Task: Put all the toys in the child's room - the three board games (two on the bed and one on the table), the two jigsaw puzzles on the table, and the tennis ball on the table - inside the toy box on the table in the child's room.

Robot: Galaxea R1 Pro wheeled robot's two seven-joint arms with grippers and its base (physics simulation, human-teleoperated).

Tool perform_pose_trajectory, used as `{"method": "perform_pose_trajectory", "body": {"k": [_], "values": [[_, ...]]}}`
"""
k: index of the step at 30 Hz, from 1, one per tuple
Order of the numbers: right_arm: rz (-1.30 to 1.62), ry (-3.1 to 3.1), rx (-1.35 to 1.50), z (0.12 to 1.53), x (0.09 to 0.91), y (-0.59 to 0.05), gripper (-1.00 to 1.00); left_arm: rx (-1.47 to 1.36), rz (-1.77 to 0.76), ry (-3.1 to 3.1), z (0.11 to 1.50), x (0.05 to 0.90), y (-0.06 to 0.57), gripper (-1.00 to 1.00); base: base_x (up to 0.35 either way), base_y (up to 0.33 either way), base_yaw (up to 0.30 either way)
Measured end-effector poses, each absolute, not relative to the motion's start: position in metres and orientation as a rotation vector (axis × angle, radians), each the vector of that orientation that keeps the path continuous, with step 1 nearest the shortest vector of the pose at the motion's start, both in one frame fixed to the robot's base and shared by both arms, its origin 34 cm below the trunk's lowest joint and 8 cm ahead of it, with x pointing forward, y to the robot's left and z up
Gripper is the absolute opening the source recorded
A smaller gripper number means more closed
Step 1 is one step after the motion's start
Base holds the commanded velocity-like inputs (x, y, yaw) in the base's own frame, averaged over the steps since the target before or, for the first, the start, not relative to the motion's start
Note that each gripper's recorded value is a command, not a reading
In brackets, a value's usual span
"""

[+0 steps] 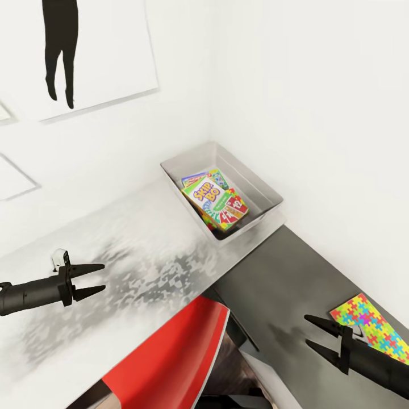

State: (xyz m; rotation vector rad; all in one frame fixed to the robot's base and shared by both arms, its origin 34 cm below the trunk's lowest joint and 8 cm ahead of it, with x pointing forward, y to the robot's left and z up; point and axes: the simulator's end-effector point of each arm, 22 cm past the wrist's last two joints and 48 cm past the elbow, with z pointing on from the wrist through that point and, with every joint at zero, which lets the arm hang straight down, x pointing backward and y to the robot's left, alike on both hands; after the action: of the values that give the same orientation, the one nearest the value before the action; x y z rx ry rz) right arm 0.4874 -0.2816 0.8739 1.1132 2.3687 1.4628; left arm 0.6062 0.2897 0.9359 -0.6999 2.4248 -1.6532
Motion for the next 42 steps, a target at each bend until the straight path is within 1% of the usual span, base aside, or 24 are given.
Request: {"method": "perform_pose_trajectory", "body": {"k": [42], "values": [[1.414, 2.374, 1.020, 0.891, 0.490, -0.285, 1.00, -0.632, -1.648, 2.379, 0.970, 0.610, 0.290, 1.00, 0.000, 0.000, 0.000]]}}
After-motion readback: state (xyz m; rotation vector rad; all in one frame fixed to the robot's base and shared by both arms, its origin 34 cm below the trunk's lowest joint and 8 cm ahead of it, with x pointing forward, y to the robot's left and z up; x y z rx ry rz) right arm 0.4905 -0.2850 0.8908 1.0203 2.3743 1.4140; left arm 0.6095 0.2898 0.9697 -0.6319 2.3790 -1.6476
